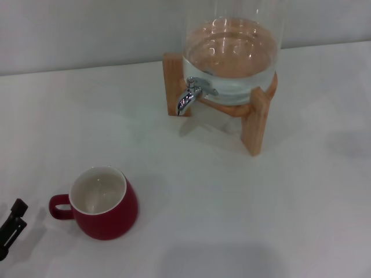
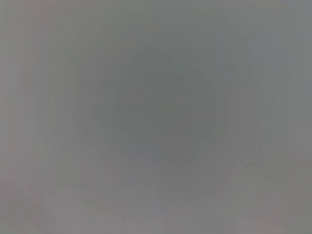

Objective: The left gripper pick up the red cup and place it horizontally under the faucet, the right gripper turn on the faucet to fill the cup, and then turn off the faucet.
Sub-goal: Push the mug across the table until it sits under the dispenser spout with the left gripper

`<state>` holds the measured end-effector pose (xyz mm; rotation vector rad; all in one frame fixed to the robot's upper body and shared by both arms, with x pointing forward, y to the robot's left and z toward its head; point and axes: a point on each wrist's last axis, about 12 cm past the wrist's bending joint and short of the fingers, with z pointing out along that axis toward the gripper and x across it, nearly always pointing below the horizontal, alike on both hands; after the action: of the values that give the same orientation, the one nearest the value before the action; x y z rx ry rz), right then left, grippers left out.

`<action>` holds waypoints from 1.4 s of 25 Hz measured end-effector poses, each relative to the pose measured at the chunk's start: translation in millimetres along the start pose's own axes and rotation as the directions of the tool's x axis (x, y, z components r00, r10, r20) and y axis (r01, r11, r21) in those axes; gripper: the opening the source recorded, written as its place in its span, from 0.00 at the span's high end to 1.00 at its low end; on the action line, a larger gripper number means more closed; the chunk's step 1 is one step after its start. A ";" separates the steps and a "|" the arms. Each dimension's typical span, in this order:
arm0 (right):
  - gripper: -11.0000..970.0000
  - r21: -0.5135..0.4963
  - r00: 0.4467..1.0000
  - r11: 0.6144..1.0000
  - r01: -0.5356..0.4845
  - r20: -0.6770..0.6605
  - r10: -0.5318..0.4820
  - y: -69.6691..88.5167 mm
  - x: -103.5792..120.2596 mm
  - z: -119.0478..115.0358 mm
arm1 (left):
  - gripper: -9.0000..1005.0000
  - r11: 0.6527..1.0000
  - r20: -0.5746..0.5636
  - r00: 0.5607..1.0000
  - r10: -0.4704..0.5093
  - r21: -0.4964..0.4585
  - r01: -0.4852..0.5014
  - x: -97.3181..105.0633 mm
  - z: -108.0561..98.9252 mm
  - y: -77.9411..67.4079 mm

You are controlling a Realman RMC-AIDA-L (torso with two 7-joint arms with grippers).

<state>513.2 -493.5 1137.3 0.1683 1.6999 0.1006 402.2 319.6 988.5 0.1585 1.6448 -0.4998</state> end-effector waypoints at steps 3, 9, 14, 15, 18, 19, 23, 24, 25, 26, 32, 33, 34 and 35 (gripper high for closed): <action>0.25 -0.004 1.000 1.000 0.001 -0.001 -0.001 1.1 -0.2 1.4 | 0.19 1.000 -0.009 1.000 -0.009 -0.002 0.009 2.2 0.0 -1.2; 0.25 -0.003 1.000 1.000 -0.003 -0.004 0.003 0.9 1.9 1.3 | 0.19 1.000 -0.026 1.000 -0.011 0.003 0.012 5.4 2.8 -3.8; 0.25 -0.003 1.000 1.000 -0.004 -0.005 0.004 0.7 2.3 1.2 | 0.19 1.000 -0.036 0.999 -0.003 0.005 0.004 6.3 5.8 -4.1; 0.25 -0.003 1.000 1.000 -0.003 -0.005 0.003 0.6 2.2 1.2 | 0.19 1.000 -0.040 0.999 -0.002 0.008 0.002 6.6 6.4 -4.2; 0.25 -0.003 1.000 1.000 -0.003 -0.005 0.003 0.6 2.1 1.2 | 0.20 1.000 -0.050 0.999 -0.003 0.014 0.004 7.8 7.4 -5.1; 0.25 -0.002 1.000 1.000 -0.003 -0.005 0.003 0.5 2.1 1.2 | 0.20 1.000 -0.051 0.999 -0.004 0.014 0.005 8.0 7.3 -5.2; 0.25 -0.002 1.000 1.000 -0.003 -0.005 0.003 0.4 2.0 1.2 | 0.20 1.000 -0.053 0.999 -0.004 0.017 0.005 8.1 7.4 -5.2; 0.25 -0.001 1.000 1.000 -0.003 -0.005 0.003 0.2 1.9 1.2 | 0.20 1.000 -0.054 0.999 -0.004 0.017 0.005 8.3 7.1 -5.5; 0.25 0.002 1.000 1.000 -0.002 -0.005 0.002 -0.3 1.7 1.2 | 0.20 1.000 -0.056 0.998 -0.006 0.016 0.007 9.0 6.4 -6.0; 0.25 0.005 1.000 1.000 -0.002 -0.005 0.002 -0.8 1.6 1.2 | 0.20 1.000 -0.057 0.998 -0.008 0.016 0.009 9.5 5.7 -6.5; 0.25 0.014 1.000 1.000 0.000 -0.001 0.000 -1.1 -0.5 3.6 | 0.21 0.999 -0.070 0.997 -0.035 0.020 0.037 14.0 6.2 -11.9; 0.25 0.015 1.000 1.000 0.001 0.000 -0.001 -1.4 -0.8 3.7 | 0.21 0.999 -0.072 0.997 -0.037 0.020 0.038 14.3 6.4 -12.1; 0.25 0.015 1.000 1.000 0.002 0.000 -0.002 -1.4 -1.0 3.8 | 0.21 0.999 -0.074 0.997 -0.037 0.020 0.039 14.5 6.7 -12.2; 0.25 0.015 1.000 1.000 0.002 0.000 -0.002 -1.5 -1.2 3.8 | 0.21 0.999 -0.076 0.996 -0.036 0.022 0.038 14.6 7.1 -12.3</action>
<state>517.1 -495.3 1137.7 0.1776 1.7011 0.0858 401.8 303.0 976.7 0.1664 1.7184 -0.5474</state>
